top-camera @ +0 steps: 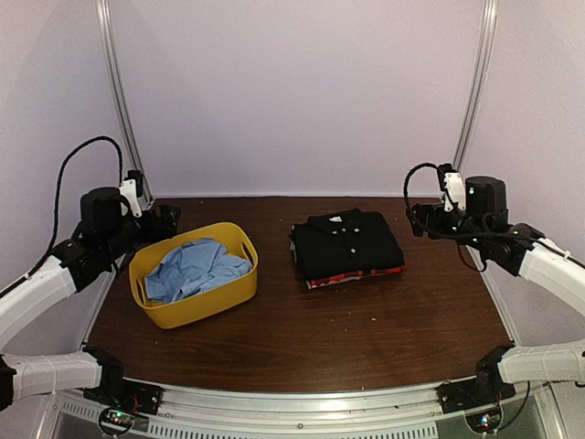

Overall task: Fold and stack the long sleeve shirts
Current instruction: Move the square-folded shirt to the corner of the board.

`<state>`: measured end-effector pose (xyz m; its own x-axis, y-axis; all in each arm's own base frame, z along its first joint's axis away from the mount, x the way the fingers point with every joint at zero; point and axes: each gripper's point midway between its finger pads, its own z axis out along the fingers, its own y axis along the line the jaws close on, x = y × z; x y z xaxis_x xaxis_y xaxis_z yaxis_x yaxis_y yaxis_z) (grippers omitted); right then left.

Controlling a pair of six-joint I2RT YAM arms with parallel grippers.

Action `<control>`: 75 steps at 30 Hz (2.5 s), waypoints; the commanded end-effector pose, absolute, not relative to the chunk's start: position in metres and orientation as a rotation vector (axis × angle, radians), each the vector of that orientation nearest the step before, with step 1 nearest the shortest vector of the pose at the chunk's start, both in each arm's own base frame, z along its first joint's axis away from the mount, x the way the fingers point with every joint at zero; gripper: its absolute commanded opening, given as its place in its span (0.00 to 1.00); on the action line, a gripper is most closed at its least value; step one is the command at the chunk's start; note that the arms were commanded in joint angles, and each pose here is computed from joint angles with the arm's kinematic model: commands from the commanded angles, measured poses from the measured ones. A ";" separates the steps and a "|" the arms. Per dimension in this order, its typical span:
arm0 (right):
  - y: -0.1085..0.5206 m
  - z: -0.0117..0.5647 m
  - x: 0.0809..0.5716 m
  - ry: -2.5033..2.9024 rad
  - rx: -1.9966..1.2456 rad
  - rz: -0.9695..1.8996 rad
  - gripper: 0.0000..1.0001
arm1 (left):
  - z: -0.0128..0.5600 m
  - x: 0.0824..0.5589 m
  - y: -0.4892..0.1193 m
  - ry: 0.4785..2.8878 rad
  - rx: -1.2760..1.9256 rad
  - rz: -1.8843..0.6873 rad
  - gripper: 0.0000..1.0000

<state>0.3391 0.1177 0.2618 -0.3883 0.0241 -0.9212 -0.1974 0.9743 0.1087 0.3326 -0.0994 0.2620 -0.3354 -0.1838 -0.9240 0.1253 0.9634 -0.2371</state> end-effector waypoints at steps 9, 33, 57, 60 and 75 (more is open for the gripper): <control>0.118 0.265 0.341 1.960 -0.114 0.234 1.00 | 0.267 0.336 -0.101 1.857 -0.025 -0.323 0.98; 0.381 0.140 0.414 2.190 -0.520 -0.012 1.00 | 0.267 0.338 -0.104 1.868 -0.011 -0.333 0.98; 0.117 0.054 0.507 2.392 -0.043 -0.513 1.00 | 0.260 0.339 -0.108 1.890 -0.003 -0.345 0.98; 0.098 0.062 0.517 2.382 -0.016 -0.485 1.00 | 0.258 0.340 -0.108 1.895 -0.001 -0.344 0.98; 0.095 0.121 0.407 2.330 0.166 -0.056 1.00 | 0.252 0.344 -0.114 1.917 0.013 -0.362 0.98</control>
